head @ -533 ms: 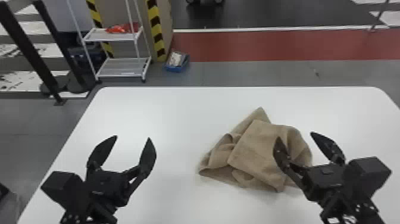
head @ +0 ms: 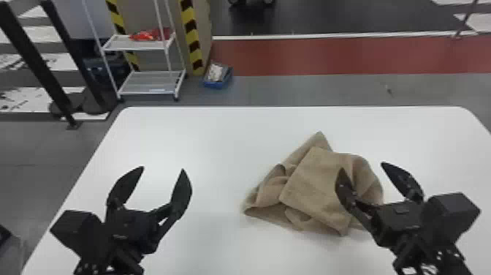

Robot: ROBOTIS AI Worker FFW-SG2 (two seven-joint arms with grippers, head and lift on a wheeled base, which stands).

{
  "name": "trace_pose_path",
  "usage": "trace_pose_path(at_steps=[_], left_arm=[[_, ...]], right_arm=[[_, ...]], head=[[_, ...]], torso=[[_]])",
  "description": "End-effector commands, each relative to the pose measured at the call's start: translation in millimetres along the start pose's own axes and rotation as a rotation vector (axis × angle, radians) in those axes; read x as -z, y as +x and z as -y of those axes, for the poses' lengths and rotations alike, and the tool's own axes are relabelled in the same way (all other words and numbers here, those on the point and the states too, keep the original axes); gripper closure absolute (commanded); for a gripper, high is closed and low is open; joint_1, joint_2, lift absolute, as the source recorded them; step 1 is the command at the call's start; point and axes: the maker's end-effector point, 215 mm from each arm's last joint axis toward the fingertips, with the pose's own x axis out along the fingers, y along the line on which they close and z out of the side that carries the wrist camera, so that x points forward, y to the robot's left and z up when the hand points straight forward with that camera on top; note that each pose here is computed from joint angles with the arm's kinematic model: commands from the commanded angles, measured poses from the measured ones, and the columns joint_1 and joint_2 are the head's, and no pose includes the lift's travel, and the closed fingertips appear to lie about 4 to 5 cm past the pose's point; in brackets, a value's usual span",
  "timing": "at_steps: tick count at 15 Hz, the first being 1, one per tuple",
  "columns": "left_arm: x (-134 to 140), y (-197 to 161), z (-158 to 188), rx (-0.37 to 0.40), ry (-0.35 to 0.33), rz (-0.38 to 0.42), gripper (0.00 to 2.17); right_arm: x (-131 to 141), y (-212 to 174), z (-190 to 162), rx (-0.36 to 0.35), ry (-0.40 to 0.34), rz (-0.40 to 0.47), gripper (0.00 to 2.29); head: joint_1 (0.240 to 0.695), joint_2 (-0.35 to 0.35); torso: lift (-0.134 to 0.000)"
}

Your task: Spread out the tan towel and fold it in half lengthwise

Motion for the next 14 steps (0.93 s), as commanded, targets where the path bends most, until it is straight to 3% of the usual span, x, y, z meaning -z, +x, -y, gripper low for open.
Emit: trace_pose_path(at_steps=[1,5,9,12,14], left_arm=[[0,0,0,-0.001,-0.002,0.000,0.13],[-1,0,0,-0.001,-0.001,0.002,0.13],[-3,0,0,0.000,0.001,0.005,0.13],[-1,-1,0,0.002,0.000,0.002,0.13],[-1,-1,-1,0.001,0.001,0.002,0.13]], right_arm=[[1,0,-1,0.000,0.002,-0.001,0.19],[-1,1,-3,-0.005,-0.023,0.001,0.19],[14,9,-63,-0.111,-0.160,-0.065,0.19],[52,14,-91,-0.150,-0.213,-0.218,0.19],[87,10,-95,-0.149,-0.311,-0.368,0.19]], head=[[0.695,0.085],[0.695,0.086],[0.695,0.111],[0.695,0.158],[0.695,0.194]], torso=[[-0.120],[-0.120],[-0.120],[-0.120],[-0.120]])
